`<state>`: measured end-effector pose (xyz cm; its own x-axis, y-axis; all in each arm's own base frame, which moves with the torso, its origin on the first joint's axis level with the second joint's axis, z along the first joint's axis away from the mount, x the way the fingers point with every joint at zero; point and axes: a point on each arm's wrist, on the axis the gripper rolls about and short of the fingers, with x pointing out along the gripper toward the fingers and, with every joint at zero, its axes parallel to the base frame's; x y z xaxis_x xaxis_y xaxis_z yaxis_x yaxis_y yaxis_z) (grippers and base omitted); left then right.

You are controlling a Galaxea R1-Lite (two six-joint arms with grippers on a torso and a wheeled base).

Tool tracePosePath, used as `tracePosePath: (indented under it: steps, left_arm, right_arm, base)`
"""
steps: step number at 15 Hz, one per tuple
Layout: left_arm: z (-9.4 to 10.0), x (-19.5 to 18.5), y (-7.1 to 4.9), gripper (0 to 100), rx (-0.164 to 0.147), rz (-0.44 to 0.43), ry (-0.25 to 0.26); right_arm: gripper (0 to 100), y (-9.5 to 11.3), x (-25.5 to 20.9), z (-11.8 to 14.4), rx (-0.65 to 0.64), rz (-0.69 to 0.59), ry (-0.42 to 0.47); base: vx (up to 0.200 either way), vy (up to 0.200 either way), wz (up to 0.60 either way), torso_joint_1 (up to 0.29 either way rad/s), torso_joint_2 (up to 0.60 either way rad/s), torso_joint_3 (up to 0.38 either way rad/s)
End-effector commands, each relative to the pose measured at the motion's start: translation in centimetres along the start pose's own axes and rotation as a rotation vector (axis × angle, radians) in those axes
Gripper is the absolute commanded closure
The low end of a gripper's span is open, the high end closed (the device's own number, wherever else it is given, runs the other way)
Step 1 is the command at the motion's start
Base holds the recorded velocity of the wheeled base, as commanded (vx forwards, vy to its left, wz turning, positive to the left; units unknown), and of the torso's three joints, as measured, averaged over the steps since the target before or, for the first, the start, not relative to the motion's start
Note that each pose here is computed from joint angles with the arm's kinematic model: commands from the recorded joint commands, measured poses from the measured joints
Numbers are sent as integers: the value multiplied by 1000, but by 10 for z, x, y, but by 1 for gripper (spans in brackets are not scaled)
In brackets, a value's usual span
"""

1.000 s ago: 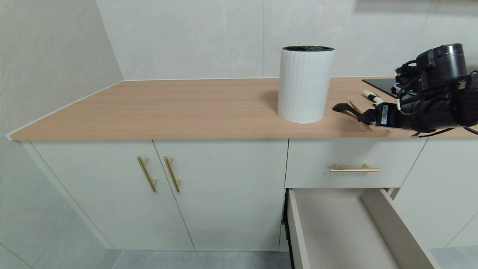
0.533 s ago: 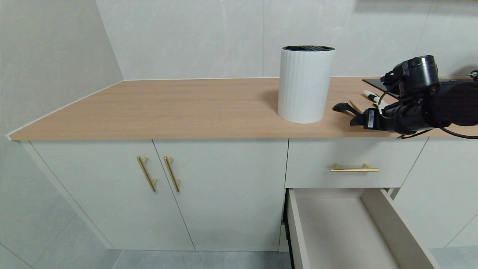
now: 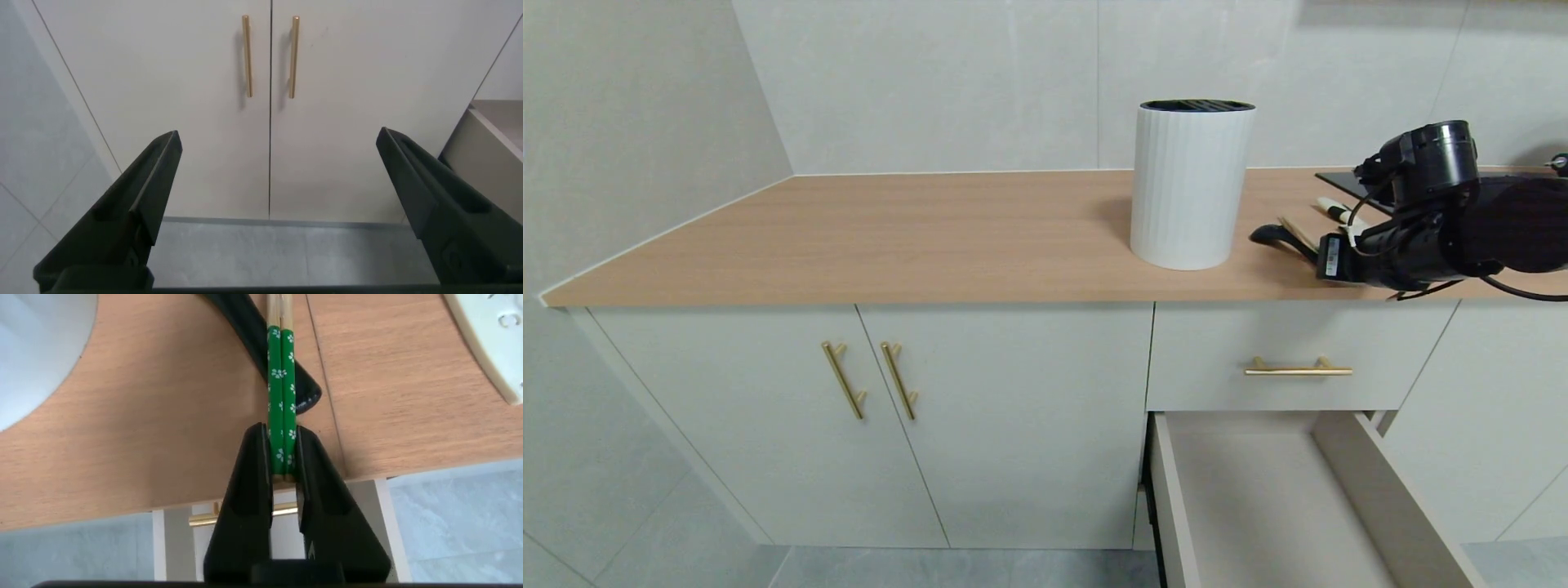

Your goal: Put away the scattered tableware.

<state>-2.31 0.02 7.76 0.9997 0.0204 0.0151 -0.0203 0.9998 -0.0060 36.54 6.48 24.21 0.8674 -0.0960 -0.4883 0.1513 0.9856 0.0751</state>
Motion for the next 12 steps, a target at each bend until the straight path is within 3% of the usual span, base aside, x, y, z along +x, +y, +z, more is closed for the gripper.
tracePosePath:
  steps: [1, 6, 8, 12]
  left_arm:
    - [0, 0, 0, 0, 0, 1, 0]
    - [0, 0, 0, 0, 0, 1, 0]
    - [0, 0, 0, 0, 0, 1, 0]
    - [0, 0, 0, 0, 0, 1, 0]
  right_arm:
    - [100, -1, -4, 3, 5, 2, -12]
    - [100, -9, -34, 19, 45, 10, -85]
    - [100, -18, -70, 27, 60, 29, -142]
    - [100, -37, -132, 12, 62, 62, -185]
  base:
    - [0, 0, 0, 0, 0, 0]
    - [0, 0, 0, 0, 0, 0]
    - [0, 0, 0, 0, 0, 0]
    - [0, 0, 0, 0, 0, 0]
